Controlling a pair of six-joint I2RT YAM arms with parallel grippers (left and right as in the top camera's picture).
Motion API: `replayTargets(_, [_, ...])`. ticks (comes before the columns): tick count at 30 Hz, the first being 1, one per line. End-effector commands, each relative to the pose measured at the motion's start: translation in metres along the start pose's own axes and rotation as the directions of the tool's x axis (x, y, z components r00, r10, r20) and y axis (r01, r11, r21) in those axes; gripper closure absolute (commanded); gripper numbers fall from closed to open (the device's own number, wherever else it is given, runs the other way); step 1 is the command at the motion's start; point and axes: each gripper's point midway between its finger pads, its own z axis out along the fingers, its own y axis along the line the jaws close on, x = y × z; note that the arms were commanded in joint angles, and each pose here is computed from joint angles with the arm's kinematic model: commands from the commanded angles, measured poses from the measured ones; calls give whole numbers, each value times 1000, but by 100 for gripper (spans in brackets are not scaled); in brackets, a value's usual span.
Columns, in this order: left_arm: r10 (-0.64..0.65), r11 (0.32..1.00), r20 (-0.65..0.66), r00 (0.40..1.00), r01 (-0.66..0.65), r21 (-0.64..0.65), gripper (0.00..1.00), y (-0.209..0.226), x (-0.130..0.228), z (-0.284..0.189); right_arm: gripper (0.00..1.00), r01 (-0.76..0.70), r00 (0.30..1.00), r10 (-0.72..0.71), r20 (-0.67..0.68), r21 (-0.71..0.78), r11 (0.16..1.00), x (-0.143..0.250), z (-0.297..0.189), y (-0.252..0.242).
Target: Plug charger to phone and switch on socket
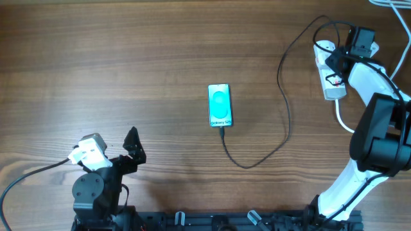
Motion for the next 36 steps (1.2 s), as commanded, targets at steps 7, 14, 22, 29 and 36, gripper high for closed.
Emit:
replayTargets(7, [-8,1000,2,1000,8,-9,0,2,2,1,96,35,995,-40,-86,-50,998,26,16,14])
replayTargets(14, [-8,1000,2,1000,8,-9,0,2,2,1,95,82,981,-95,-167,-85,993,51,13,23])
replayTargets(22, [-5,1000,-32,999,4,-24,0,6,10,1,96,141,945,-145,-293,-36,989,84,-7,14])
replayTargets(29, [1,995,-200,980,-21,-97,0,25,52,-5,95,203,942,-207,-266,-44,978,54,-99,-1])
replayTargets(36, [-5,985,-355,935,-56,-161,0,42,89,-19,95,213,976,-218,-15,-160,964,17,-269,-20])
